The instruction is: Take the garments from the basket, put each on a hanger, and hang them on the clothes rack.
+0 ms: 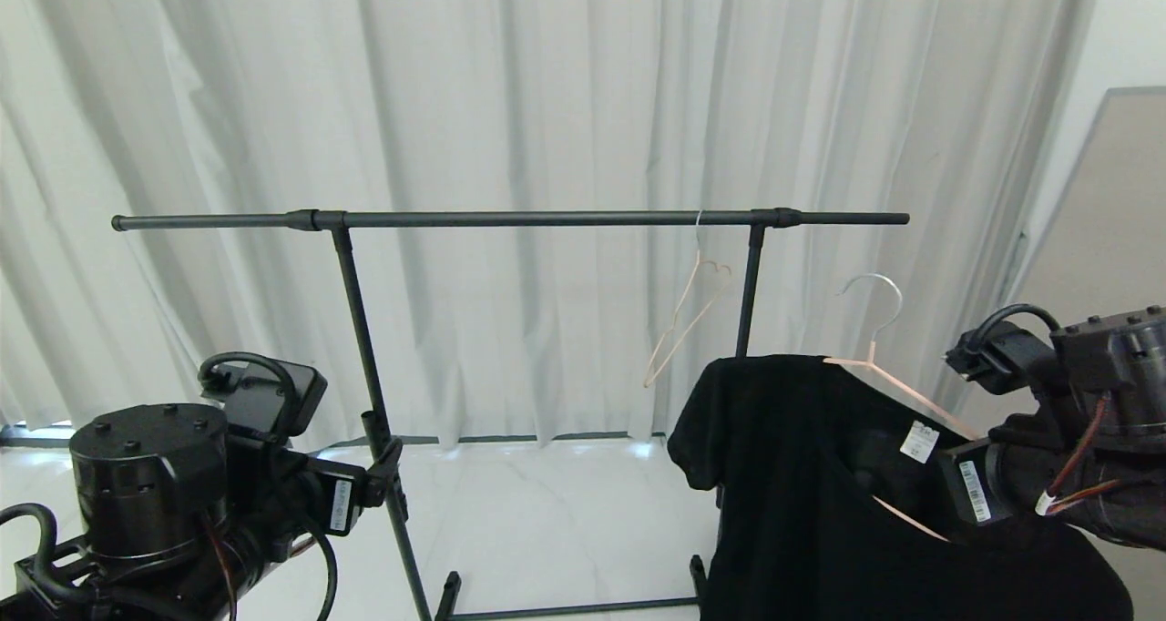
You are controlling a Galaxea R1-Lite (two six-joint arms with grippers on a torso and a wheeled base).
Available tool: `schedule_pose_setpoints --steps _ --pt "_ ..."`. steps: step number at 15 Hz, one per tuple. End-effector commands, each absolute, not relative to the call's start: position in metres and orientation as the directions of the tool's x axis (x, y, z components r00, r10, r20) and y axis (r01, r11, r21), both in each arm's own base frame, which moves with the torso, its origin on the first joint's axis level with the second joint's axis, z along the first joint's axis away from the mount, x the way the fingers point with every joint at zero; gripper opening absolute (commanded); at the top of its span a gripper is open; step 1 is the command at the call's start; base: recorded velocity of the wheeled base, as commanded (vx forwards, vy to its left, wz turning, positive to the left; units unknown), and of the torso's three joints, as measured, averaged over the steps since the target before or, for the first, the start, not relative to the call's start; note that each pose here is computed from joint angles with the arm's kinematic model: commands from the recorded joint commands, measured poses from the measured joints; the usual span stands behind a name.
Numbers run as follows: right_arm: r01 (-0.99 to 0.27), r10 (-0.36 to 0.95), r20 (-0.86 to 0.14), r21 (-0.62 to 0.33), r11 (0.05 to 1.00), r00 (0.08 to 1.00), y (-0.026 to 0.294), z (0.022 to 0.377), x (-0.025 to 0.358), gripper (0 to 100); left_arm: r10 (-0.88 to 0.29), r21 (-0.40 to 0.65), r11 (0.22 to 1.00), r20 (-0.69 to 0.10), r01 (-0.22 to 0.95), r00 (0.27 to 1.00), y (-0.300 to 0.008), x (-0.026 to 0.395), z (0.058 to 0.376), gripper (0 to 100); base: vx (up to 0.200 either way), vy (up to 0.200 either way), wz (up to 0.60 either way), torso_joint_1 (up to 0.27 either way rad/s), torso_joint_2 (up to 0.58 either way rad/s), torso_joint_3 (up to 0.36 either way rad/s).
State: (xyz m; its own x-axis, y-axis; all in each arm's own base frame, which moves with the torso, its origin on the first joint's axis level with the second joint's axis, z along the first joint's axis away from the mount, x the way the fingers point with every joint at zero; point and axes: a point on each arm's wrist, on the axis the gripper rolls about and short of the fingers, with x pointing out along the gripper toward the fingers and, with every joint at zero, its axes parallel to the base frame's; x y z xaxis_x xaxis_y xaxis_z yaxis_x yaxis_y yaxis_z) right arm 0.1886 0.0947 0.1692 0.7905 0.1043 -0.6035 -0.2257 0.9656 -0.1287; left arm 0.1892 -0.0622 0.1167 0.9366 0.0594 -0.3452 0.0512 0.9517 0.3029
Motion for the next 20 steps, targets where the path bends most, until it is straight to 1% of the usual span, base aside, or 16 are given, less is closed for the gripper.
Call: schedule_pose_setpoints --steps 1,7,10,14,16,20 --pt "-0.247 0.115 -0.617 -0.133 0.960 0.779 0.105 0.165 0.196 0 0.062 0.307 0.950 -0.354 0.054 0.933 -0.063 0.191 0.115 100 0.000 0.200 0.00 -0.007 0.00 0.002" --pt "-0.284 0.150 -0.610 -0.128 0.950 0.778 0.124 0.169 0.209 0 0.062 0.307 0.950 -0.354 0.054 0.933 -0.063 0.191 0.115 100 0.000 0.200 0.00 0.004 0.00 0.002" --pt "-0.288 0.173 -0.588 -0.107 0.952 0.790 0.138 0.177 0.224 0 0.060 0.310 0.949 -0.354 0.056 0.933 -0.064 0.195 0.115 100 0.000 0.000 0.00 0.000 0.00 0.000" --pt "-0.274 0.194 -0.530 -0.075 0.959 0.826 0.159 0.190 0.256 0 0.055 0.321 0.945 -0.336 0.060 0.940 -0.067 0.198 0.119 100 0.000 0.000 0.00 0.000 0.00 0.000" --pt "-0.271 0.208 -0.489 -0.060 0.961 0.847 0.172 0.201 0.277 0 0.045 0.319 0.946 -0.328 0.066 0.944 -0.068 0.198 0.121 100 0.200 0.000 0.00 0.005 0.00 0.005" --pt "-0.279 0.227 -0.454 -0.049 0.959 0.862 0.186 0.210 0.292 0 0.003 0.319 0.942 -0.328 0.108 0.945 -0.077 0.194 0.121 100 0.200 0.000 0.00 -0.002 0.00 0.006"
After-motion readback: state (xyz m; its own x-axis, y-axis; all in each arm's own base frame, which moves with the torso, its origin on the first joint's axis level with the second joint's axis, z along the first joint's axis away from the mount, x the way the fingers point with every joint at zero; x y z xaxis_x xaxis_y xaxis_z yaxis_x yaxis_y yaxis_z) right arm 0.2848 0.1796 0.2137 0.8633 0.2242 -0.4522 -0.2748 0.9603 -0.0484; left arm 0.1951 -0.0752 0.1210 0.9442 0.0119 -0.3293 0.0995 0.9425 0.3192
